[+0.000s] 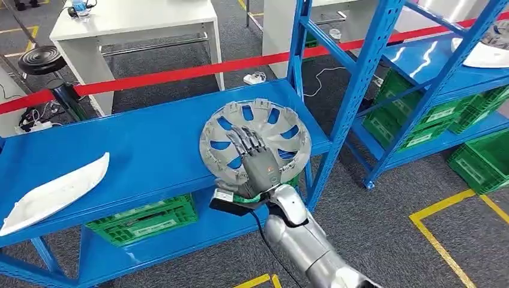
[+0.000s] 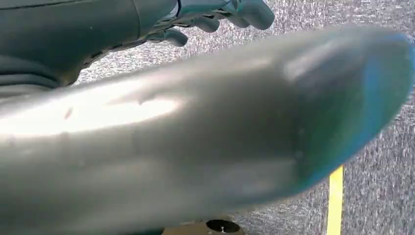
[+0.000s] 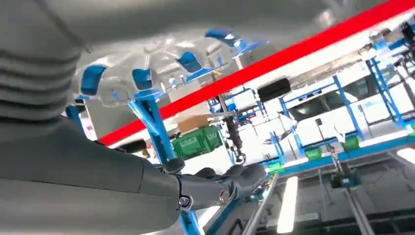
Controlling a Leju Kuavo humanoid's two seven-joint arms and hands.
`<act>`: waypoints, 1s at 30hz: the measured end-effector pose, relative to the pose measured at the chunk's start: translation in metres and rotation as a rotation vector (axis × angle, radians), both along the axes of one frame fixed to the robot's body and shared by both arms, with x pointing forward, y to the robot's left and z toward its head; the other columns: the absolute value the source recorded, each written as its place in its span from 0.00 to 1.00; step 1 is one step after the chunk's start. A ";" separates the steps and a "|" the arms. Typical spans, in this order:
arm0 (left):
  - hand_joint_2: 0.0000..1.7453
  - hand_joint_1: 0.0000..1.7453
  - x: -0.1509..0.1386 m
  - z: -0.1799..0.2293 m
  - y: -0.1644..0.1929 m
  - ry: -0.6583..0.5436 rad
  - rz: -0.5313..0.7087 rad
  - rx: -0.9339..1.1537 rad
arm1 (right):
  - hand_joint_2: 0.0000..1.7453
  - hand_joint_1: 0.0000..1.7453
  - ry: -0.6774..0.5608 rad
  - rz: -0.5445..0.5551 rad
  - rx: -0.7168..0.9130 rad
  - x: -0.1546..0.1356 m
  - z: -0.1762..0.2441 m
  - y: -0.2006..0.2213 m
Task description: Take the parts from the cabinet and place them on the table.
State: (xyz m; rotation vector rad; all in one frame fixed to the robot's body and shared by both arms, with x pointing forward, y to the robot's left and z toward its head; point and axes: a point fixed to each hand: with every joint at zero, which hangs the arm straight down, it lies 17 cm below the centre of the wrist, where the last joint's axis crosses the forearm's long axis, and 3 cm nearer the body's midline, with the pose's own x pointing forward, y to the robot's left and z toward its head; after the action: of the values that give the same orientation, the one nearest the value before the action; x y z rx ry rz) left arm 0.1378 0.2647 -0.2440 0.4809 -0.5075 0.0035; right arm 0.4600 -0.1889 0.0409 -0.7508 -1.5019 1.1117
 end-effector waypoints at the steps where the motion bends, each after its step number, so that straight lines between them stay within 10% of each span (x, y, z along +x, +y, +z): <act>1: 0.00 0.00 0.000 0.000 0.000 0.000 -0.001 -0.002 | 1.00 0.00 0.000 -0.010 -0.016 0.005 -0.004 -0.010; 30: 0.00 0.00 0.007 0.002 -0.004 -0.022 -0.032 -0.007 | 1.00 0.00 0.184 -0.070 -0.111 0.011 -0.076 -0.071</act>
State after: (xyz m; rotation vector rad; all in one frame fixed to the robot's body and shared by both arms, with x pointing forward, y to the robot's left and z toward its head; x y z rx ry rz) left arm 0.1453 0.2608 -0.2422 0.4661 -0.5367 -0.0206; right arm 0.4706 -0.2602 -0.0349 -0.7500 -1.2593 1.1858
